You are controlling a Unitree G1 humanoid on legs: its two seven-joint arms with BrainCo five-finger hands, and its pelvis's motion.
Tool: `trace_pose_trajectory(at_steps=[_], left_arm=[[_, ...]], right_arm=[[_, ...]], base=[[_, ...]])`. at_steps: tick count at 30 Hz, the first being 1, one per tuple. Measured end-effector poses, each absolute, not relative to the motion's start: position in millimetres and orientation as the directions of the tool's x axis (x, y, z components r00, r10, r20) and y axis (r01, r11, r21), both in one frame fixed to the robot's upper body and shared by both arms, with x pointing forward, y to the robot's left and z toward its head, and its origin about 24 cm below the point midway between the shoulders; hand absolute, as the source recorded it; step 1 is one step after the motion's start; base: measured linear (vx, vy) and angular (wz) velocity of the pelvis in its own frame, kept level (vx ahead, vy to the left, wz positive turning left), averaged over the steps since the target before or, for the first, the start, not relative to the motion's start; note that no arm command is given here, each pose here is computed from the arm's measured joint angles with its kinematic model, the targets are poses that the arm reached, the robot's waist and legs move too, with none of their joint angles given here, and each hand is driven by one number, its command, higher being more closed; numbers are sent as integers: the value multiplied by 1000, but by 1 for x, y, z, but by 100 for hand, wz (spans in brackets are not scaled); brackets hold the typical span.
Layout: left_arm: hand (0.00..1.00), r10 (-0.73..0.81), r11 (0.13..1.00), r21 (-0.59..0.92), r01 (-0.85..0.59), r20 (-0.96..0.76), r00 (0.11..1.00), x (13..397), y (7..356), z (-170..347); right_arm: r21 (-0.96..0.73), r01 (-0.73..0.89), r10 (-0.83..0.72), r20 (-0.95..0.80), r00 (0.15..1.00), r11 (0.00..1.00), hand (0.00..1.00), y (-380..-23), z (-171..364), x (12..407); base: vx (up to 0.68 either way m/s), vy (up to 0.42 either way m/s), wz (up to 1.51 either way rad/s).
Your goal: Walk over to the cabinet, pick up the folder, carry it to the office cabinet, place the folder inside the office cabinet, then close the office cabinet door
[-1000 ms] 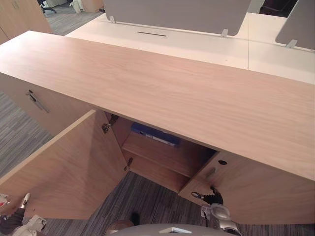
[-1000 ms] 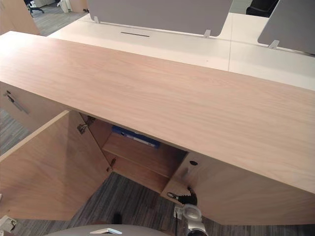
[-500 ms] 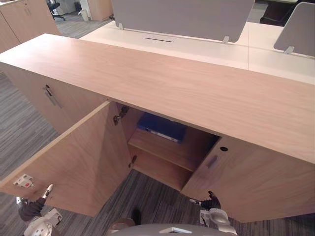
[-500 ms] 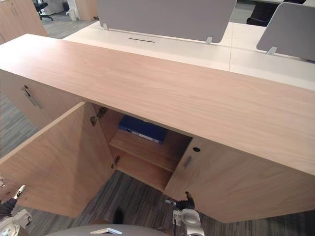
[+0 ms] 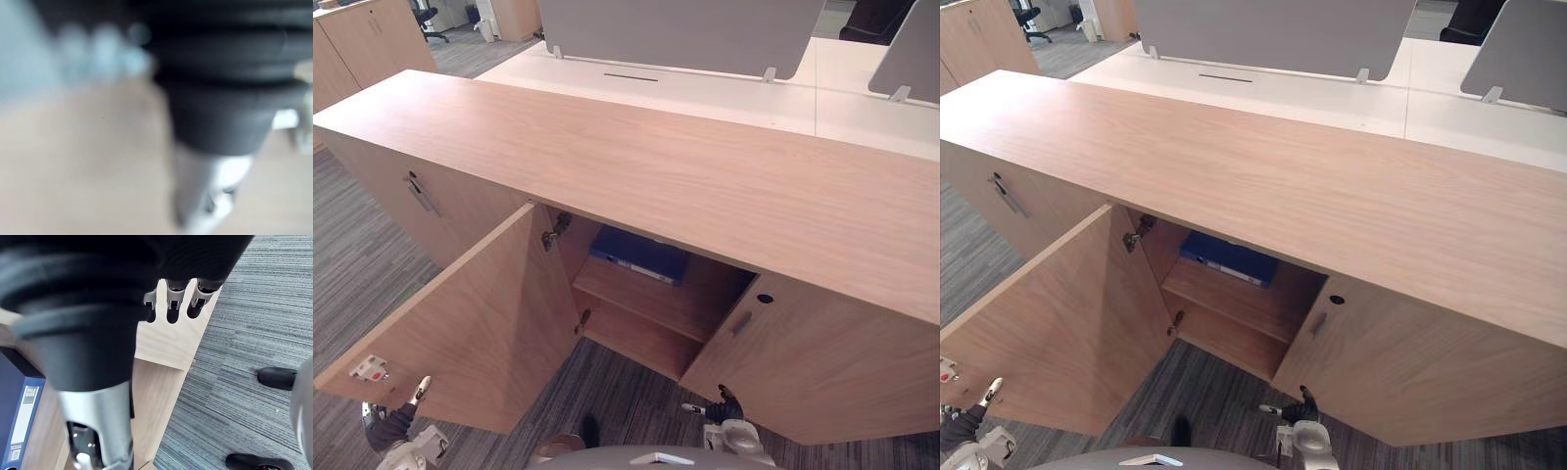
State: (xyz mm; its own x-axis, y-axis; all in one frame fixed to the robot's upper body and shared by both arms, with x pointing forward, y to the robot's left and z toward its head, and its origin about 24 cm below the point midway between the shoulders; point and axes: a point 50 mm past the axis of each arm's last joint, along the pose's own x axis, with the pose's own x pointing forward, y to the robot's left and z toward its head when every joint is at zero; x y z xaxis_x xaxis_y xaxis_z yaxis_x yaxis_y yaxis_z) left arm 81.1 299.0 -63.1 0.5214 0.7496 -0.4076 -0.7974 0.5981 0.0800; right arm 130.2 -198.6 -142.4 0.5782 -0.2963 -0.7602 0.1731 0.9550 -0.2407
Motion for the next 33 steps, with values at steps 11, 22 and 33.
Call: trace_pose_trajectory(at_steps=[11, 22, 33], left_arm=[[0, 635, 702, 17, -712, -467, 615, 91, 268, -71], [0, 504, 790, -6, -613, -563, 655, 83, 241, -85], [0, 247, 901, -158, -403, -577, 779, 101, 177, -85]], right_arm=[[-251, 178, -308, -767, 563, 951, 0, -203, -144, 122], [-208, 235, -307, -770, 559, 949, 0, -196, -144, 124], [-208, 217, -299, -735, 609, 954, 0, -195, -137, 141]], base=[[-63, 53, 0], [-70, 92, -27], [-133, 62, -48]])
